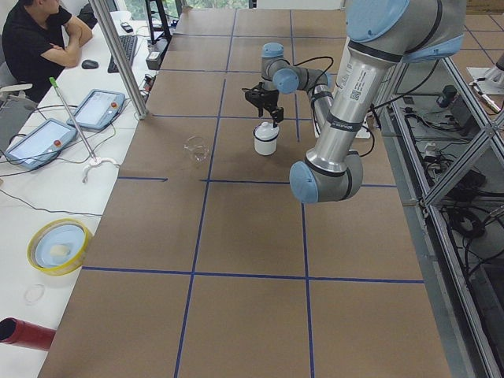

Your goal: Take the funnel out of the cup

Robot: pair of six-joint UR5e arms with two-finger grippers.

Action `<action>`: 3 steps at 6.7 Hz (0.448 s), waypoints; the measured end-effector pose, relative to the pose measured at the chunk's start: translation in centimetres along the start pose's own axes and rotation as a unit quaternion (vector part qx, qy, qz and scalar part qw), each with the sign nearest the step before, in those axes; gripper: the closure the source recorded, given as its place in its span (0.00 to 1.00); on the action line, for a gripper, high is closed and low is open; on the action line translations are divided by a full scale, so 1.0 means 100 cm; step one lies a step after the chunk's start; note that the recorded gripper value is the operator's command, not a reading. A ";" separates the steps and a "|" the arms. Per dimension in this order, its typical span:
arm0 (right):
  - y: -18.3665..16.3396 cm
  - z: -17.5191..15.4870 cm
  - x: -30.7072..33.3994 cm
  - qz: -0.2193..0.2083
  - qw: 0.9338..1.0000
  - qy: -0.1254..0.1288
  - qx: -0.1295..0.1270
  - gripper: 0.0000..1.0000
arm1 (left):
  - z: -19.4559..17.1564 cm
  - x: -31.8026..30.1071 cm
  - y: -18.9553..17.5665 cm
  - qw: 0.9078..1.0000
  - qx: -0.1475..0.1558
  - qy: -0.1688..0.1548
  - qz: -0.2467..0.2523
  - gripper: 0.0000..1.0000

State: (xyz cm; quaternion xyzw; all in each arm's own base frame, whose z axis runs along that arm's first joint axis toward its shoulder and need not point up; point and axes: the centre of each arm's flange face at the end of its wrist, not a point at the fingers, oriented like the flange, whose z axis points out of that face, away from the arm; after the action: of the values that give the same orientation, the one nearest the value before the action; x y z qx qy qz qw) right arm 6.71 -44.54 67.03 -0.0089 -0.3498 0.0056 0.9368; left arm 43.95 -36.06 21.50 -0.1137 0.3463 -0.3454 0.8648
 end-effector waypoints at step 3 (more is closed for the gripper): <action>0.000 0.000 0.000 0.000 1.000 0.000 0.000 0.00 | -0.032 -0.008 -0.027 0.997 0.009 0.029 0.065 0.00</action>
State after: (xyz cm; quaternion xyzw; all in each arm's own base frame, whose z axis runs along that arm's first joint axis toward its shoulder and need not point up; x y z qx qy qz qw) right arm 6.72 -44.53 67.05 -0.0091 -0.3498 0.0057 0.9368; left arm 39.97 -37.40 20.78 -0.0732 0.3752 -0.2945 0.8758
